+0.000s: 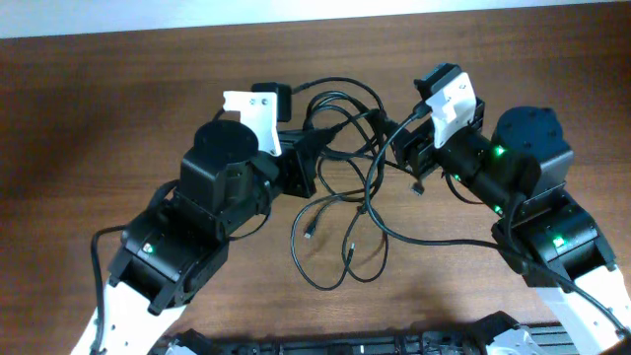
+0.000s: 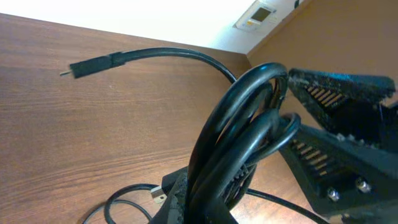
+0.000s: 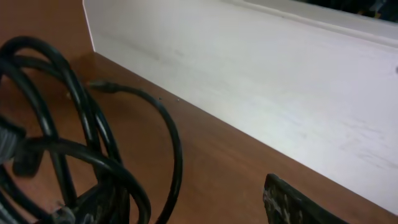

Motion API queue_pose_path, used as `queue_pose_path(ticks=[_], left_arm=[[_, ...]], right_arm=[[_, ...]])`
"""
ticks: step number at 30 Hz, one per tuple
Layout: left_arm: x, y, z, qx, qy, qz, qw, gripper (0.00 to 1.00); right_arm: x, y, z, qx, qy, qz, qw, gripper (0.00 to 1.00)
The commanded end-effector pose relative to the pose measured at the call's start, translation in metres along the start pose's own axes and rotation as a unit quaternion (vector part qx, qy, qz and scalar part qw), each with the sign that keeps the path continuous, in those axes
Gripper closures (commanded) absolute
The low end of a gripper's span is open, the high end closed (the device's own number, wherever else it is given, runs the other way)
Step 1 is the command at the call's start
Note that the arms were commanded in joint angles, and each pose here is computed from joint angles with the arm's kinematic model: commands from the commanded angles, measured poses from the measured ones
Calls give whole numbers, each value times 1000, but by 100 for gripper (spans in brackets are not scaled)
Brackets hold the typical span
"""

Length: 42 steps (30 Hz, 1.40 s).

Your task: Untangle cables

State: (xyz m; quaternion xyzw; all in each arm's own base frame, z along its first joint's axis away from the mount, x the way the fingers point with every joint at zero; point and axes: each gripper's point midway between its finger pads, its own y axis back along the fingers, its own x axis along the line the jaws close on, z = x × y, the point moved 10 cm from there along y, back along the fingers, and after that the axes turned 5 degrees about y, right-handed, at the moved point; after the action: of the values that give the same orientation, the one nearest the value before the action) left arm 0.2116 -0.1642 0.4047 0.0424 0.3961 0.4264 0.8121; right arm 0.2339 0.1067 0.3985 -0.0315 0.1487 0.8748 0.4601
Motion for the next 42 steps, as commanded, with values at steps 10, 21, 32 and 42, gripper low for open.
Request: queue_pose_path(ticks=[10,21,32,42], left_arm=[[-18,-9,-18,53,-22,-31,998,100],[-17,-9,-16,37,-47,-13,998,100],[-9,-9,-7,-17,-50,48,997,100],[-2,-7,-1,-57,-51,99,992,100]], right_arm=[[-13,5,3,-2,-20,-91,996,32],[-16,3,-14,56,-49,-125,989,31],[0,3,-30,105,-63,-35,992,31],[16,5,-26,84,-68,74,991,31]])
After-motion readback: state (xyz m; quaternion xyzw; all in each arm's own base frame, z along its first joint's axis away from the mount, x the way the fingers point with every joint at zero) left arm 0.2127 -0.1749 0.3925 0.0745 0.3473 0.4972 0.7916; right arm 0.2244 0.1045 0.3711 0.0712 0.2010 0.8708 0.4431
